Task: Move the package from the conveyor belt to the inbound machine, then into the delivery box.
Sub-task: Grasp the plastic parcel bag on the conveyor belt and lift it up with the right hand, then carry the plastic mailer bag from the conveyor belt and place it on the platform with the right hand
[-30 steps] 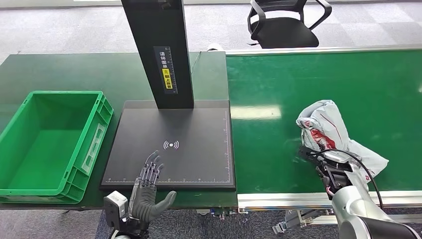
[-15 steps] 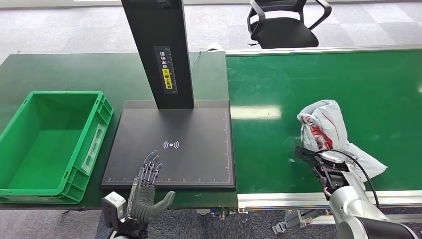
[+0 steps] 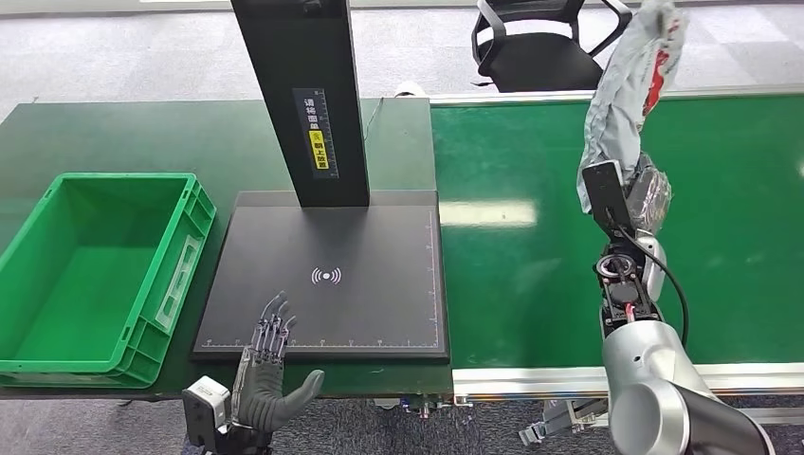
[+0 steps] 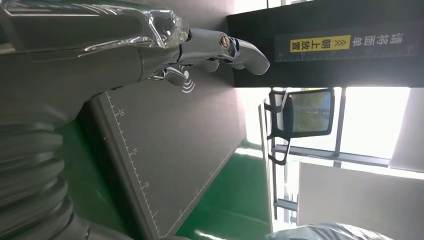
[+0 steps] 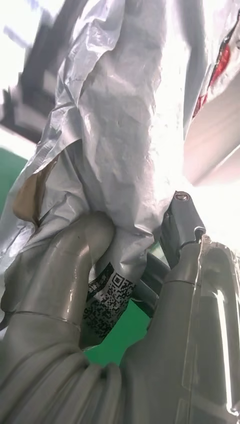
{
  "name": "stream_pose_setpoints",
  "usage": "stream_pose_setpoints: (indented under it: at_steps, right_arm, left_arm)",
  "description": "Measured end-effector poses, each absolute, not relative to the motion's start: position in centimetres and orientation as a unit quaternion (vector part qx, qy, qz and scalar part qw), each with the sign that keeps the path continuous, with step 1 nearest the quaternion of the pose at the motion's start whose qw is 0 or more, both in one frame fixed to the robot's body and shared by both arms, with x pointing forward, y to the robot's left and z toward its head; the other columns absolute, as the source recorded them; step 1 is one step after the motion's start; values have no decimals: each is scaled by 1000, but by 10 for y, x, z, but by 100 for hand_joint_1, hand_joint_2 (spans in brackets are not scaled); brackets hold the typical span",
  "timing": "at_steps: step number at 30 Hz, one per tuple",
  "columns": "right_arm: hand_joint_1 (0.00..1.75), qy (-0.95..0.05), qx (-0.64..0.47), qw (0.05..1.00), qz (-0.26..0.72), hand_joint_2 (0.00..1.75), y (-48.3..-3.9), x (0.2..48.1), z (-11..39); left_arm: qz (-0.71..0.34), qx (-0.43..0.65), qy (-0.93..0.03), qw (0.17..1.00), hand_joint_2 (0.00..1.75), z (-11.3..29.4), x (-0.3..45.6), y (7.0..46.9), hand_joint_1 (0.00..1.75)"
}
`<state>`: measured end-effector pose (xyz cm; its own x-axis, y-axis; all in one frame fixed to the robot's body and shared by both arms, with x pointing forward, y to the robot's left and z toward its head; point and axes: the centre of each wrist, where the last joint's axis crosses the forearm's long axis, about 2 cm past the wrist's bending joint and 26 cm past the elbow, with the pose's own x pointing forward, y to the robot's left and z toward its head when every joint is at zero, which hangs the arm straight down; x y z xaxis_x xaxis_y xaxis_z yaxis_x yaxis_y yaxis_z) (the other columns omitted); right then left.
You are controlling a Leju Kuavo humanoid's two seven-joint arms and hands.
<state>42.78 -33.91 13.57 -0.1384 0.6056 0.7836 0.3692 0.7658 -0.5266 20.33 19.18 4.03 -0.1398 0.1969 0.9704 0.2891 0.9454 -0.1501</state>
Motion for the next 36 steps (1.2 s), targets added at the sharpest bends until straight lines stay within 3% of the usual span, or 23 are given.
stream_pose_setpoints:
  at_steps: [5, 9, 15, 20, 27, 33, 34, 36]
  right_arm:
    - [175, -811, -258, 525, -29, 175, -305, 425, 144]
    - [175, -834, -185, 516, -64, 175, -276, 414, 150]
    - [175, -830, 56, 549, 76, 175, -175, 395, 149]
    - [175, -774, 184, 567, 213, 175, -97, 366, 132]
    - [175, -717, 250, 582, 291, 175, -65, 340, 112]
    - [175, -723, 193, 594, 297, 175, -65, 337, 105]
    - [155, -725, 180, 594, 297, 175, -66, 337, 105]
    - [68, -731, 158, 594, 296, 175, -68, 338, 104]
  left_arm:
    - [-40, -155, -755, 636, 175, 43, 206, 191, 0]
    - [-43, -152, -754, 638, 175, 44, 208, 191, 0]
    - [-49, -151, -757, 633, 175, 47, 217, 189, 0]
    - [-50, -151, -759, 631, 175, 49, 221, 188, 0]
    - [-50, -151, -757, 633, 175, 46, 221, 188, 0]
    - [-50, -148, -758, 634, 175, 45, 220, 189, 0]
    - [-50, -148, -758, 634, 175, 45, 220, 189, 0]
    - [-50, -148, -758, 634, 175, 45, 220, 189, 0]
